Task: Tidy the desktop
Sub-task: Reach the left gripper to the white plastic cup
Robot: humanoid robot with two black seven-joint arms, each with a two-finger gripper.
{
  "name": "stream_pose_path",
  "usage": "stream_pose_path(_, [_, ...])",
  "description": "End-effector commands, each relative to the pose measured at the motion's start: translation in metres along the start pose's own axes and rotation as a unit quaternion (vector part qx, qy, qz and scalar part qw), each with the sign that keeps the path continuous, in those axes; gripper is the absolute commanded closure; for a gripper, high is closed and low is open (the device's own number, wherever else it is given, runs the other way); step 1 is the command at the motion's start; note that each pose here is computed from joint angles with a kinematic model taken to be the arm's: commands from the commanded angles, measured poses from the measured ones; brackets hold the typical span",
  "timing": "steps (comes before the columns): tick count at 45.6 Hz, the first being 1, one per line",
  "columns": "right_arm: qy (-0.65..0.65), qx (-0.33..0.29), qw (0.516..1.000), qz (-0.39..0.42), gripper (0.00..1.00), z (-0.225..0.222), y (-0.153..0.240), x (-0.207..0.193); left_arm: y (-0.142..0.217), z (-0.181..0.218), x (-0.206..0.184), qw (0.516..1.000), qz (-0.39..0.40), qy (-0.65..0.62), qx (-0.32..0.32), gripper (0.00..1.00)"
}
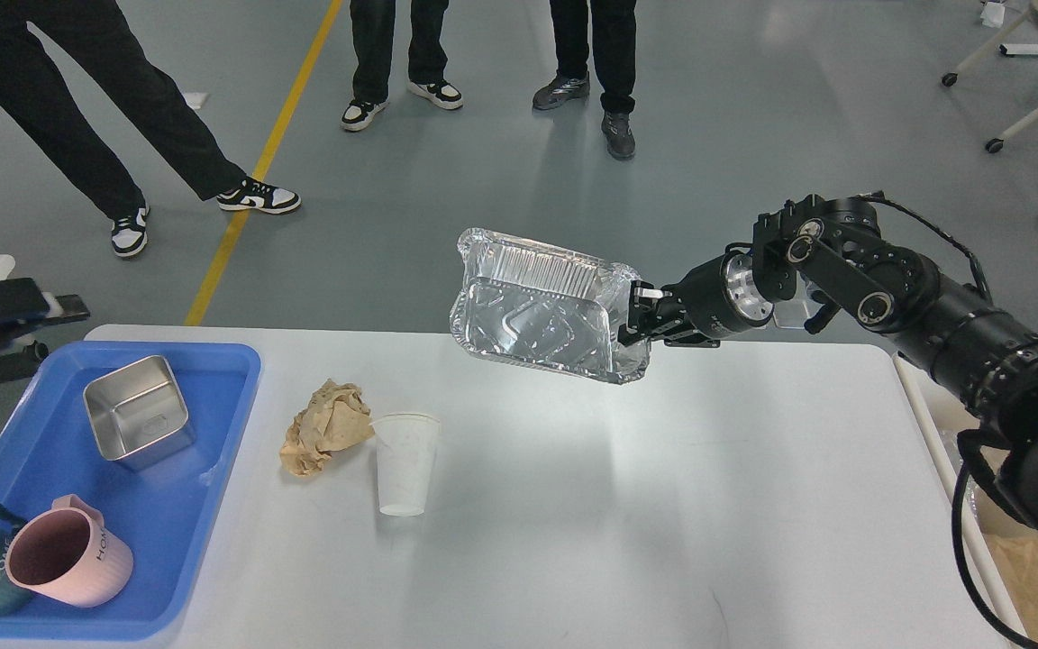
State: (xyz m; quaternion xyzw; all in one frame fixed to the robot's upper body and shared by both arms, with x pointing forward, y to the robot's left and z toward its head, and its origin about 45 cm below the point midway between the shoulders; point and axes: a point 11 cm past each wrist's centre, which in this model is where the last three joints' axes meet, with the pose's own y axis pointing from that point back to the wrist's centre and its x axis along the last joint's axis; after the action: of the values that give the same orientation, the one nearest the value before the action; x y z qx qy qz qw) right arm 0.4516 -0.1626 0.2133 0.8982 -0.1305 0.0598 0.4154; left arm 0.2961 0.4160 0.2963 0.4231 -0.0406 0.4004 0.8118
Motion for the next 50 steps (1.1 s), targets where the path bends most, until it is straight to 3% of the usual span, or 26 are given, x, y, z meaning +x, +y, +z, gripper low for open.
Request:
stream_pose_path(1, [0.006,0.003,1.000,-0.004,1.00,-0.003,0.000,-0.002,-0.064,-0.004,-0.024,0.999,-0.005,-0.035,0.018,0.06])
stream_pose_path(15, [0.007,0.006,1.000,-0.008,1.00,-0.006,-0.003,-0.005,-0.165,0.014,-0.107,0.994,-0.076,-0.078,0.022,0.06])
stream_pose_path(32, [0.005,0.004,1.000,-0.007,1.00,-0.003,-0.002,-0.004,-0.217,0.011,-0.143,0.979,-0.108,-0.163,0.050,0.06])
stream_pose_path(50, [0.001,0.003,1.000,-0.006,1.00,0.001,-0.001,-0.005,-0.268,0.046,-0.190,0.964,-0.130,-0.228,0.039,0.06])
